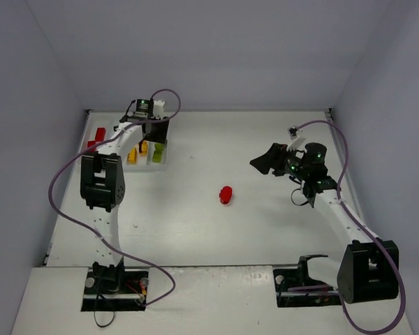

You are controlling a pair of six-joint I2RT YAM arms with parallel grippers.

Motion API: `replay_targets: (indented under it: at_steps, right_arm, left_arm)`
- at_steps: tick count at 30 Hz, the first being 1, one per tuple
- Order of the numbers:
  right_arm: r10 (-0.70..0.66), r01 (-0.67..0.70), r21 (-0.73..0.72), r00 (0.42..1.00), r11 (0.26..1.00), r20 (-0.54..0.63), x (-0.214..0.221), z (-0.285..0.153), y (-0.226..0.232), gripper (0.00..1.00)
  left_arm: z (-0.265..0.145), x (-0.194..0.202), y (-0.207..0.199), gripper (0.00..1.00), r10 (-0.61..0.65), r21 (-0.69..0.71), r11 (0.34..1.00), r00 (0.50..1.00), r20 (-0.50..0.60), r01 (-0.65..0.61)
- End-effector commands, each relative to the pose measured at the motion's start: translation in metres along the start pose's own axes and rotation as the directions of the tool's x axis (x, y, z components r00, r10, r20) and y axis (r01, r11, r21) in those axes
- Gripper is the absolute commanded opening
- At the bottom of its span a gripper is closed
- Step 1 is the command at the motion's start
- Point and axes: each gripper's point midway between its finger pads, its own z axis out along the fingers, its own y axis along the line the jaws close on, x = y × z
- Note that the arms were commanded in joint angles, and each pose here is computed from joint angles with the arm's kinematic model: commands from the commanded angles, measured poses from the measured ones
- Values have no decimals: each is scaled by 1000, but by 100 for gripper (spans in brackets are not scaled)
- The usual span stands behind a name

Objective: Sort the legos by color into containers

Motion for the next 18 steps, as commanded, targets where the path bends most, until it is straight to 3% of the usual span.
replay_targets:
  at_steps: [1, 5, 12, 13, 18]
  right_arm:
    - [-80, 83, -34, 994, 996, 76, -23, -5, 16, 68]
    - [-84, 85, -8, 993, 996, 86, -24, -9, 13, 69]
    - [-76, 71, 50, 993, 996, 96, -16, -17, 5, 72]
    - [-78, 73, 53, 991, 996, 105, -17, -20, 7, 72]
    - [-62, 52, 88, 992, 995, 112, -6, -28, 2, 72]
  left_arm:
    - [-90, -64, -34, 54, 31, 55, 997, 974, 224, -44]
    - [-128, -52, -86, 55, 66, 122, 987, 961, 267, -102]
    - [-170, 5, -201, 73, 95, 247, 954, 954, 284, -168]
    - [-166, 19, -211, 77, 89, 250, 955, 961, 262, -157]
    - [-161, 62, -278, 78, 188, 276, 927, 953, 238, -252]
